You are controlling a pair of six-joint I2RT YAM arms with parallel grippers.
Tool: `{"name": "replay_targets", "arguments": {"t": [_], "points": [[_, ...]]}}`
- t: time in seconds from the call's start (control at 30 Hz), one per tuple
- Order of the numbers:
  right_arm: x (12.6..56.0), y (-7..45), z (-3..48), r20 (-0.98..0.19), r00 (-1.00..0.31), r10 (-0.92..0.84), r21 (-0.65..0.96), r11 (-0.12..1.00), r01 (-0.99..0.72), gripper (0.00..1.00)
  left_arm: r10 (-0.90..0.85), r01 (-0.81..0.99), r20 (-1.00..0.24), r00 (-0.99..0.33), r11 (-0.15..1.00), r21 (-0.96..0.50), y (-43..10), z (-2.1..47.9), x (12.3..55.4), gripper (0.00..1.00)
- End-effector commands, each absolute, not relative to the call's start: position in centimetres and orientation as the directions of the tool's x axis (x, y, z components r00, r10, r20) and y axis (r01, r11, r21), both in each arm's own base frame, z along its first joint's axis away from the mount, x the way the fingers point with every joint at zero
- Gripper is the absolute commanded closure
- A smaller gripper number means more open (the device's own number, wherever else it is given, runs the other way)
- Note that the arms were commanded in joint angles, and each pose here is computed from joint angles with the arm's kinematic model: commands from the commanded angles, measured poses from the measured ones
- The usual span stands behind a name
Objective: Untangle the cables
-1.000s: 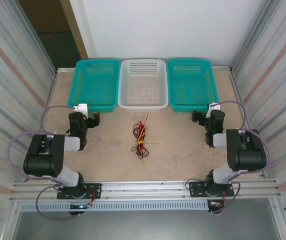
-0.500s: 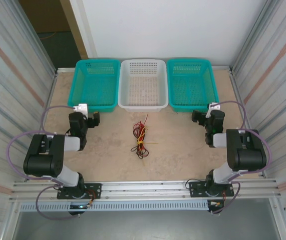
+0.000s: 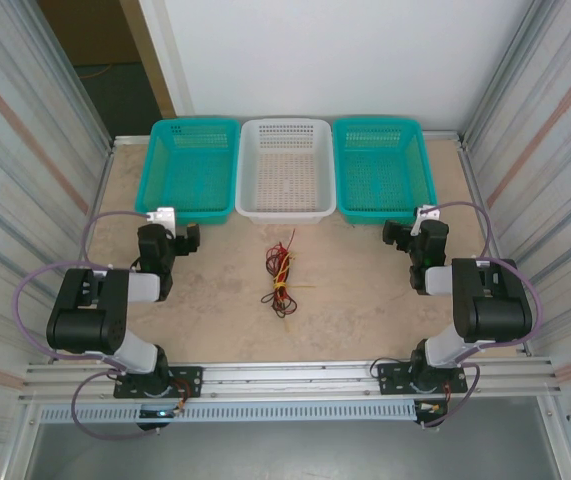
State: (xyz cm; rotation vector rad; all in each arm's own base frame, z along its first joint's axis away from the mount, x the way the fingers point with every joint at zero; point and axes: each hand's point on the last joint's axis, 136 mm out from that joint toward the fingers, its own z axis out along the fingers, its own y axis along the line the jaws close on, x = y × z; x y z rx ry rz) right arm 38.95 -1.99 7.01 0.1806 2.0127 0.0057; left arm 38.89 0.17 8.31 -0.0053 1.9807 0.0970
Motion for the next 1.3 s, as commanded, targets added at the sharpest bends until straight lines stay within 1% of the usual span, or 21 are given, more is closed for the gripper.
{"name": "replay_targets", "arguments": {"t": [0.0,0.17,0.2,0.23,0.3,0.33,0.4,0.5,0.6,0.73,0.8,0.9,0.97,1.0,1.03,1.07,1.1,1.13,1.17,1.23,1.27], "points": [[39.4,-2.2,8.1,-0.911,-0.396,0.113,0.074,0.991,0.112,0.01,0.046,-0.048,-0.924,-0.380,0.996,0.070,0.4,9.2,39.4,0.01],[39.4,-2.2,8.2,-0.912,-0.394,0.114,0.075,0.991,0.112,0.01,0.042,-0.070,-0.930,-0.366,0.995,0.073,0.7,9.6,39.3,0.01],[39.5,-2.3,8.5,-0.917,-0.384,0.111,0.070,0.990,0.120,0.01,0.029,-0.109,-0.928,-0.372,0.991,0.075,1.3,9.9,39.1,0.01],[39.5,-2.7,9.0,-0.916,-0.385,0.115,0.059,0.986,0.153,0.01,0.026,-0.099,-0.930,-0.366,0.993,0.066,1.1,10.3,39.0,0.01],[39.6,-3.4,10.3,-0.898,-0.427,0.109,0.018,0.977,0.212,0.01,0.082,-0.122,-0.931,-0.355,0.984,0.133,0.9,11.5,38.7,0.01],[39.6,-3.4,10.6,-0.879,-0.465,0.106,0.005,0.977,0.212,0.01,0.102,-0.114,-0.913,-0.394,0.981,0.159,0.5,11.7,38.3,0.01],[39.3,-3.0,11.0,-0.868,-0.487,0.093,-0.008,0.979,0.201,0.01,0.123,-0.108,-0.911,-0.393,0.978,0.179,-0.1,12.9,37.9,0.01],[38.3,-2.9,12.2,-0.898,-0.432,0.081,-0.028,0.970,0.240,0.01,0.155,-0.109,-0.909,-0.387,0.971,0.212,-1.1,13.8,37.2,0.01],[37.3,-3.1,12.6,-0.897,-0.425,0.125,0.005,0.962,0.272,0.01,0.109,-0.135,-0.907,-0.408,0.975,0.178,-1.6,14.2,36.5,0.01],[35.5,-2.0,12.4,-0.834,-0.521,0.182,0.021,0.954,0.300,0.01,0.151,-0.170,-0.865,-0.479,0.950,0.260,-1.9,15.0,34.6,0.02],[34.0,-1.0,13.1,-0.822,-0.548,0.155,-0.034,0.947,0.319,0.01,0.100,-0.186,-0.850,-0.518,0.956,0.226,-1.7,16.0,33.5,0.05],[31.7,0.6,15.4,-0.822,-0.541,0.179,-0.017,0.941,0.338,0.01,-0.016,-0.211,-0.860,-0.510,0.972,0.107,-1.7,18.6,31.5,0.07],[31.0,1.7,17.5,-0.820,-0.532,0.209,0.036,0.948,0.317,0.01,-0.094,-0.195,-0.867,-0.490,0.981,0.004,-2.3,20.2,30.2,0.09],[30.9,2.1,19.0,-0.839,-0.492,0.231,0.084,0.950,0.302,0.01,-0.129,-0.179,-0.865,-0.485,0.983,-0.046,-2.8,21.0,29.8,0.10],[31.0,1.8,20.0,-0.856,-0.435,0.278,0.137,0.935,0.328,0.01,-0.160,-0.144,-0.854,-0.494,0.984,-0.100,-3.7,21.5,29.4,0.11],[30.7,0.6,20.6,-0.851,-0.370,0.372,0.209,0.888,0.410,0.01,-0.184,-0.097,-0.843,-0.506,0.983,-0.156,-4.9,21.9,29.1,0.13],[30.9,0.8,20.8,-0.816,-0.365,0.449,0.298,0.867,0.400,0.01,-0.204,-0.065,-0.825,-0.526,0.978,-0.200,-5.9,21.9,28.9,0.13],[32.0,1.7,21.1,-0.777,-0.413,0.476,0.368,0.875,0.316,0.01,-0.224,-0.039,-0.803,-0.553,0.969,-0.244,-7.0,22.0,28.8,0.14],[32.8,2.0,21.5,-0.736,-0.457,0.499,0.402,0.866,0.298,0.01,-0.236,-0.027,-0.779,-0.581,0.962,-0.271,-7.8,21.8,28.7,0.15],[34.7,2.7,21.1,-0.616,-0.635,0.467,0.327,0.884,0.332,0.13,-0.249,-0.010,-0.723,-0.644,0.948,-0.317,-9.7,21.2,28.6,0.18],[35.5,3.6,21.5,-0.576,-0.700,0.423,0.297,0.905,0.303,0.18,-0.243,0.000,-0.705,-0.667,0.946,-0.325,-10.6,21.0,28.6,0.19]]}}
